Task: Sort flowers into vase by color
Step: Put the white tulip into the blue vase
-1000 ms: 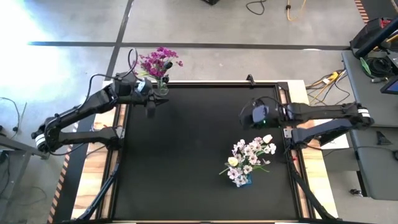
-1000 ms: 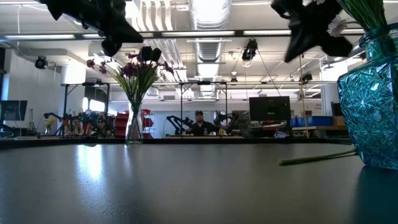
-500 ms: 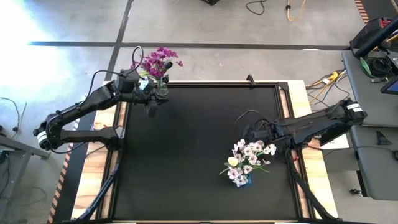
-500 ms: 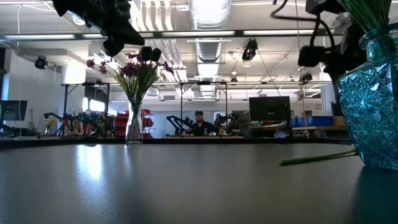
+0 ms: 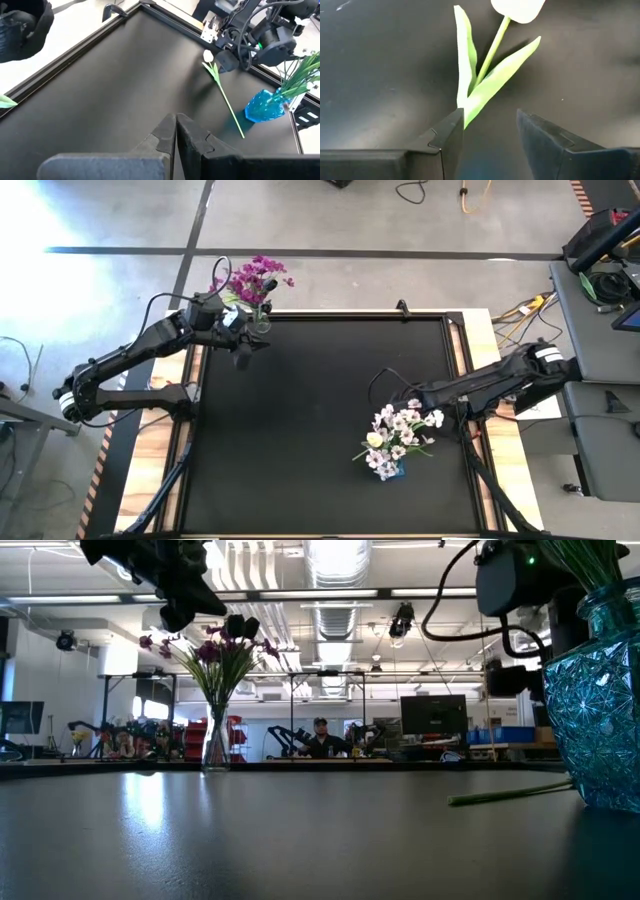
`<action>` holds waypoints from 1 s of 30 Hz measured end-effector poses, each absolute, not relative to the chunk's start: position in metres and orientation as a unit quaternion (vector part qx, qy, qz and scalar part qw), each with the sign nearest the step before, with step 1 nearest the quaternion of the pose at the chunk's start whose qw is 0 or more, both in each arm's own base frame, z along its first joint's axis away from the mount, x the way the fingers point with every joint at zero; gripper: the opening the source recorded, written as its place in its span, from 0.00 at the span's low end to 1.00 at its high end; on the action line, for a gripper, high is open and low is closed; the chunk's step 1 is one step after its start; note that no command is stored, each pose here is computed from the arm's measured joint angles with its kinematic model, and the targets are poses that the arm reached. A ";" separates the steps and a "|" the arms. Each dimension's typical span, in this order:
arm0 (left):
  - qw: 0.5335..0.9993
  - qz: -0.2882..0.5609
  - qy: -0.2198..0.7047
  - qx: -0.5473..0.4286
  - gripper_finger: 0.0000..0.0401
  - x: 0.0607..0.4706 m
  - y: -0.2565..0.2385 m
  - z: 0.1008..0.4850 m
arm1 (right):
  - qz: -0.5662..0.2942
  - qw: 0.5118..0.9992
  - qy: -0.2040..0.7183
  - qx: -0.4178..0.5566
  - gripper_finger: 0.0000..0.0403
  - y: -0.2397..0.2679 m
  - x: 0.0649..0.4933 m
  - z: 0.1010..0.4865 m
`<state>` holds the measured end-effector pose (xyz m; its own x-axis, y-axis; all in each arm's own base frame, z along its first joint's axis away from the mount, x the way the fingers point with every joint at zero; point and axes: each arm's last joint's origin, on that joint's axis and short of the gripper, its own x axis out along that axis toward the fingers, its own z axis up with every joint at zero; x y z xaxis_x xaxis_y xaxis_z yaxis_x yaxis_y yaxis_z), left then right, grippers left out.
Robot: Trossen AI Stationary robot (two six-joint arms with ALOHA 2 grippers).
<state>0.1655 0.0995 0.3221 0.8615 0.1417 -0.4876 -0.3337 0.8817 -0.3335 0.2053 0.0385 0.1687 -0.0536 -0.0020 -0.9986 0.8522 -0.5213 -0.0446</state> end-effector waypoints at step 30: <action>0.944 0.132 0.217 -0.210 0.00 0.155 0.093 0.329 | -0.645 0.456 0.230 0.569 0.03 0.025 0.189 0.141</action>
